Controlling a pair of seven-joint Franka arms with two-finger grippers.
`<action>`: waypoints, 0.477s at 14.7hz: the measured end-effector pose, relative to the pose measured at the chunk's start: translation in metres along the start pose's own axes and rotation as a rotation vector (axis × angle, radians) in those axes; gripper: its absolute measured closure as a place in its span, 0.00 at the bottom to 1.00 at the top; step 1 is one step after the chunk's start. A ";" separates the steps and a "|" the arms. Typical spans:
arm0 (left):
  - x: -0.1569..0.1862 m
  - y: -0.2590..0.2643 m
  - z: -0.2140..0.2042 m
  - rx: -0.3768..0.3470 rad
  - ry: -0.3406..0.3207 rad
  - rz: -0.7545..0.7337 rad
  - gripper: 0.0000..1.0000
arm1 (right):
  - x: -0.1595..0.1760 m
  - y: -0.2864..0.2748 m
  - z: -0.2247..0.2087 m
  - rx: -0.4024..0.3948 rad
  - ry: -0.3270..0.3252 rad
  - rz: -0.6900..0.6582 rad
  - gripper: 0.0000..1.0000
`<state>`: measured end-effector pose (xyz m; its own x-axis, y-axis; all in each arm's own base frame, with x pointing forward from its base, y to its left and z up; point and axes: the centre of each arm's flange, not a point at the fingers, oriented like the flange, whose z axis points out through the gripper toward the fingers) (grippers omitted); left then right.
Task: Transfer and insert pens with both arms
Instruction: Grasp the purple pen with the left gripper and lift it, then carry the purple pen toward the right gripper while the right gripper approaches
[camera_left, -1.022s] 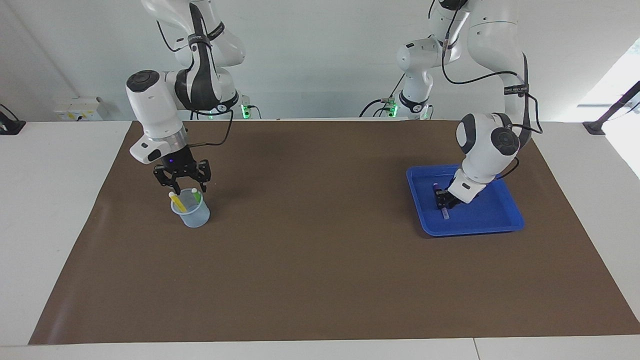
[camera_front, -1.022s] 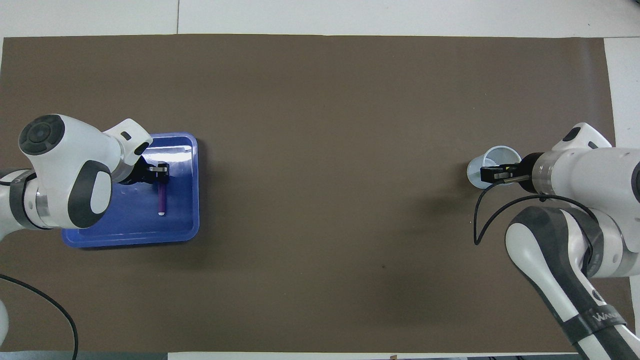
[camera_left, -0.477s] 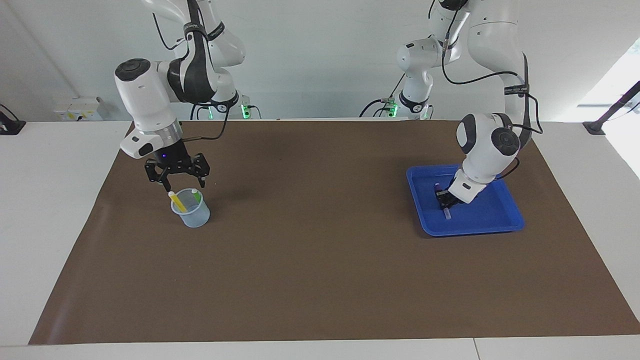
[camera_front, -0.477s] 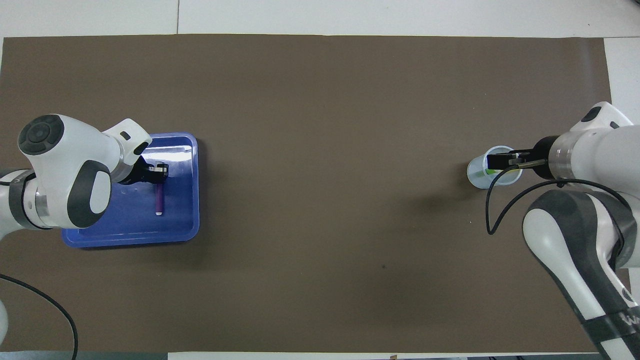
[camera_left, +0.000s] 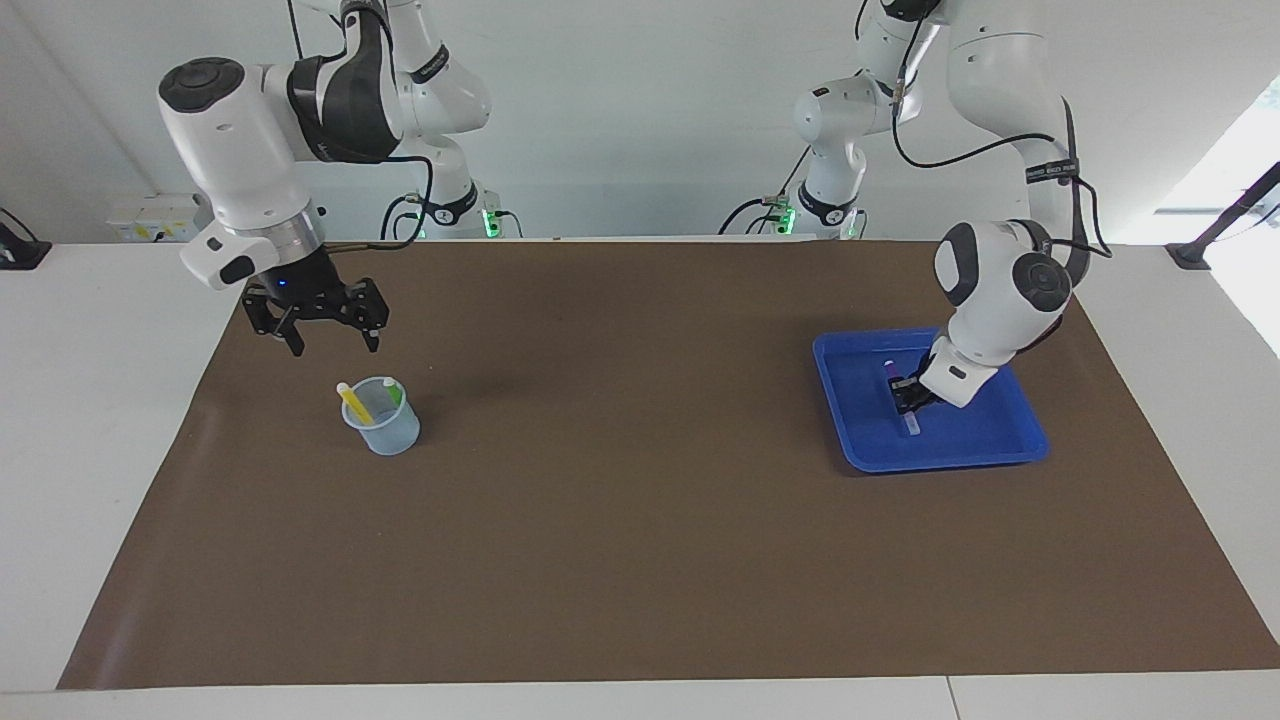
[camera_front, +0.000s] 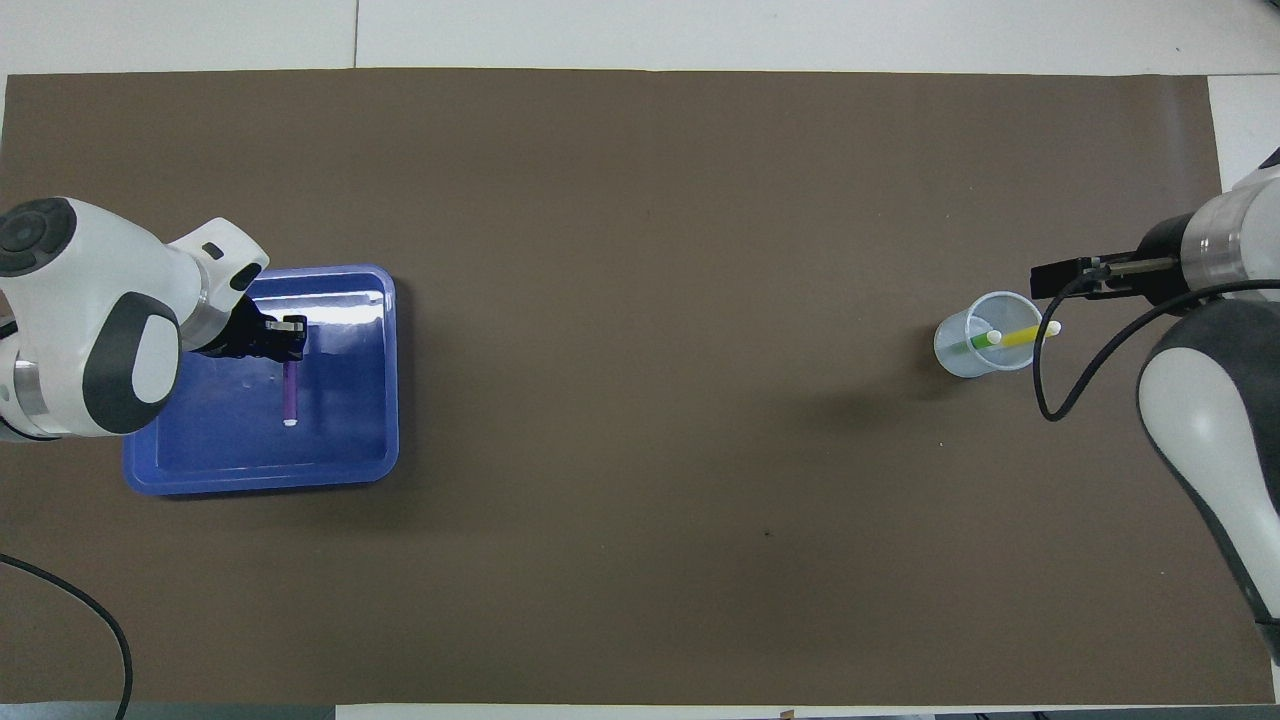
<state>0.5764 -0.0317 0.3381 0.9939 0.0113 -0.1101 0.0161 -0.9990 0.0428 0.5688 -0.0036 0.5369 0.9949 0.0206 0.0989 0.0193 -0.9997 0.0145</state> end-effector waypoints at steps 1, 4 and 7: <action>0.002 -0.001 -0.008 -0.006 -0.008 -0.009 0.84 | 0.005 0.000 -0.008 -0.003 -0.016 0.017 0.00; 0.005 0.002 -0.033 -0.049 -0.042 -0.063 0.84 | 0.009 0.001 -0.024 -0.007 -0.053 0.042 0.00; 0.002 0.013 -0.079 -0.138 -0.093 -0.187 0.84 | 0.003 0.000 -0.036 -0.008 -0.083 0.055 0.00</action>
<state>0.5876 -0.0408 0.4166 0.9579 0.1844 -0.2199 0.2195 -0.9644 0.1477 0.5680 -0.0035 0.5734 0.9992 -0.0362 0.0167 -0.0365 -0.9992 0.0191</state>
